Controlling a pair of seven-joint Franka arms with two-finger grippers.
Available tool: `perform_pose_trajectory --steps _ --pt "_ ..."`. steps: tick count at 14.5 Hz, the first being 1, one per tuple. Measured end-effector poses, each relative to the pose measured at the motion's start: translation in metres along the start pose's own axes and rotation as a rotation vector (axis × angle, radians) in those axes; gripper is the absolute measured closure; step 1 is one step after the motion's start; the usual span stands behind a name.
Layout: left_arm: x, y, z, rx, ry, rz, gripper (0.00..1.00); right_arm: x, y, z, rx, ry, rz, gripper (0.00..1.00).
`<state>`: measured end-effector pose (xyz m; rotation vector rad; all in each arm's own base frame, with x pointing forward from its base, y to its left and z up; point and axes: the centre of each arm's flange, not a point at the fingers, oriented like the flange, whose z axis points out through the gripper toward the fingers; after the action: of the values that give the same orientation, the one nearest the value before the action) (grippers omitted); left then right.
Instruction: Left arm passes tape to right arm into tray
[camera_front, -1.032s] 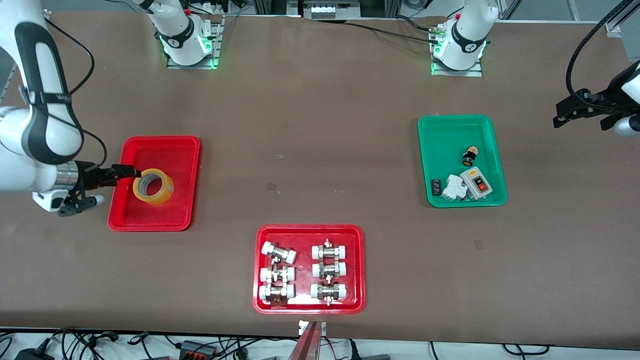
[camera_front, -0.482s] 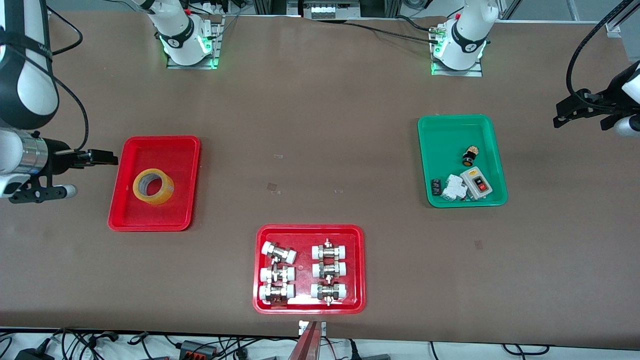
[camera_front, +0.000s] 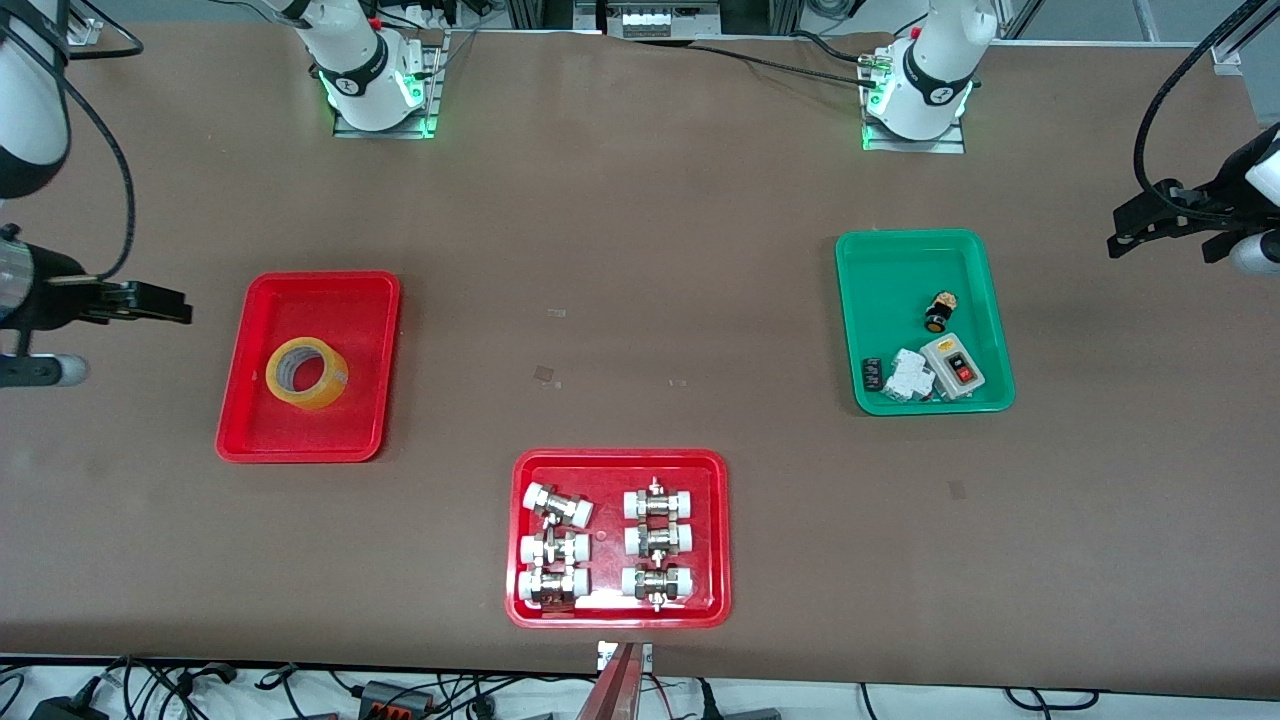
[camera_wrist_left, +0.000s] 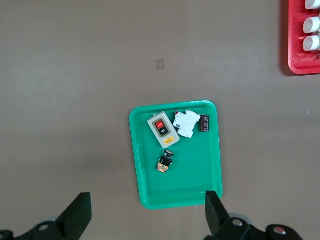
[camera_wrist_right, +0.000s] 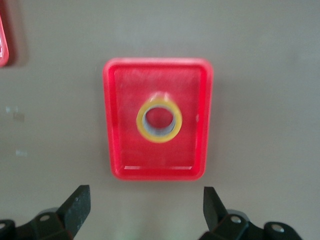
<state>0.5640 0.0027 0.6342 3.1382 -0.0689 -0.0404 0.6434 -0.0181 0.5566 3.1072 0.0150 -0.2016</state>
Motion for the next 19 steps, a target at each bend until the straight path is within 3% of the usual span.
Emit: perform_pose_trajectory --steps 2,8,19 --pt "0.000 0.000 0.000 0.000 0.000 0.000 0.00 0.007 0.001 -0.011 -0.016 0.077 0.002 0.00" --pt "0.000 -0.001 0.001 0.000 -0.001 -0.001 0.00 0.012 0.006 -0.030 -0.022 0.189 0.015 0.00" --pt "0.000 -0.002 0.001 0.000 -0.003 -0.003 0.00 -0.065 0.003 -0.008 -0.018 0.209 0.018 0.00"
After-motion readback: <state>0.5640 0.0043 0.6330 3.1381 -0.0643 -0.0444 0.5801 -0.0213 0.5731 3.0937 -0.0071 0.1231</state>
